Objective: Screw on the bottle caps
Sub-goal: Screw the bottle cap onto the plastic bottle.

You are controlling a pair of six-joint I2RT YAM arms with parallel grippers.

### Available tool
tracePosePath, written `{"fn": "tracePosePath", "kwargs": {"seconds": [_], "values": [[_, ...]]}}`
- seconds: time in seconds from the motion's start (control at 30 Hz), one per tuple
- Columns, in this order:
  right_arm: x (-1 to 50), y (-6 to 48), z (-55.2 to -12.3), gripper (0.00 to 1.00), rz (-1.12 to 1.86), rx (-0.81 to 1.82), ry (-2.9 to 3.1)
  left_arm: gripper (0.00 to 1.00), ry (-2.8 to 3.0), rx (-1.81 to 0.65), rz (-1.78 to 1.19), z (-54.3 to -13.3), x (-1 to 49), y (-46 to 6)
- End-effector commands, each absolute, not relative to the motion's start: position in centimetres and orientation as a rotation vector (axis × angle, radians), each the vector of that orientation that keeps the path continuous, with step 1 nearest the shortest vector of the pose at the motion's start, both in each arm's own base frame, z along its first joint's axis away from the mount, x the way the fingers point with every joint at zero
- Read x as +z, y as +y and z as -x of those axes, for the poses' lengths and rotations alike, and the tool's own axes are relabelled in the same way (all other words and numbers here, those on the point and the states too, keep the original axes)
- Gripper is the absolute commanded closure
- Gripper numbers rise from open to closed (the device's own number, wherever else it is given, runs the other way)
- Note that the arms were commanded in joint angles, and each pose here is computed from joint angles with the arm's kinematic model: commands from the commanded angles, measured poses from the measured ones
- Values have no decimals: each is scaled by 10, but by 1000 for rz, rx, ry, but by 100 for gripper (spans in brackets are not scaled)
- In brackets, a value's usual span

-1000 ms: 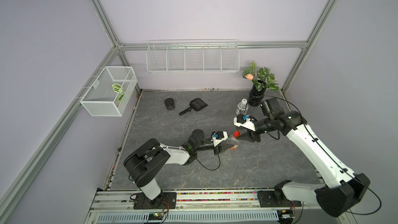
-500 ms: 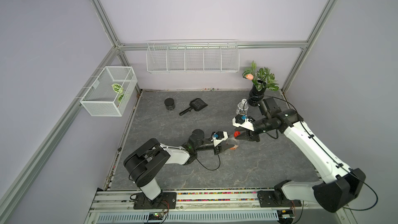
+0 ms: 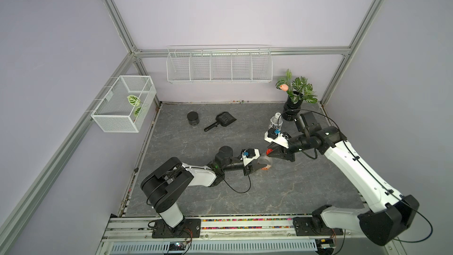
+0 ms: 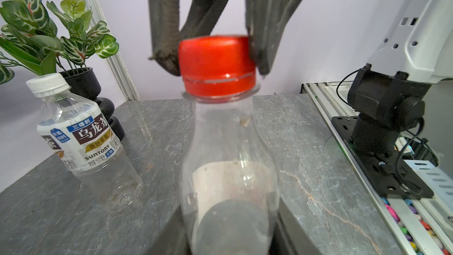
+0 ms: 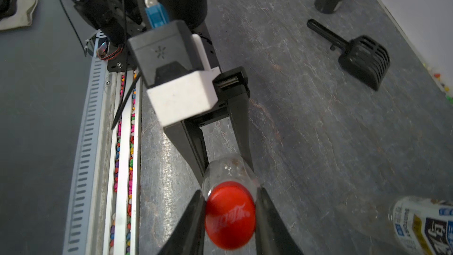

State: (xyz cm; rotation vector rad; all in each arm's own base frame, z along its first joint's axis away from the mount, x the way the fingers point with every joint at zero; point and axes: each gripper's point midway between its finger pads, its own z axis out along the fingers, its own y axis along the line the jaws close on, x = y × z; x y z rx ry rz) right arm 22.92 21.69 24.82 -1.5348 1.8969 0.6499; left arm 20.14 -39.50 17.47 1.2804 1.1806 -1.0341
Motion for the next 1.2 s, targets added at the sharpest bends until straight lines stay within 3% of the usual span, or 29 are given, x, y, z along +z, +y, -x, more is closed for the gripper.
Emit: {"fn": "tracePosePath", "kwargs": {"seconds": [0.0, 0.2, 0.3, 0.47, 0.7, 0.87, 1.07, 1.17], "values": [[216, 198, -242, 100, 1275, 402, 2246, 55, 1262, -1042, -1284, -202, 156, -394], [212, 195, -256, 100, 591, 200, 2481, 55, 1260, -988, -1208, -214, 167, -392], [214, 184, -255, 100, 323, -46, 2482, 55, 1265, -952, -1171, -221, 170, -389], [212, 184, -252, 100, 158, -268, 2458, 56, 1271, -923, -1138, -224, 172, -385], [229, 212, -257, 100, 128, -76, 2318, 56, 1309, -853, -1122, -232, 169, -380], [256, 223, -262, 58, 268, 74, 2132, 56, 1368, -809, -1091, -244, 162, -378], [280, 226, -260, 30, 461, 151, 2009, 56, 1429, -761, -999, -263, 159, -373], [298, 220, -263, 23, 437, 262, 1971, 56, 1454, -761, -966, -276, 156, -371]]}}
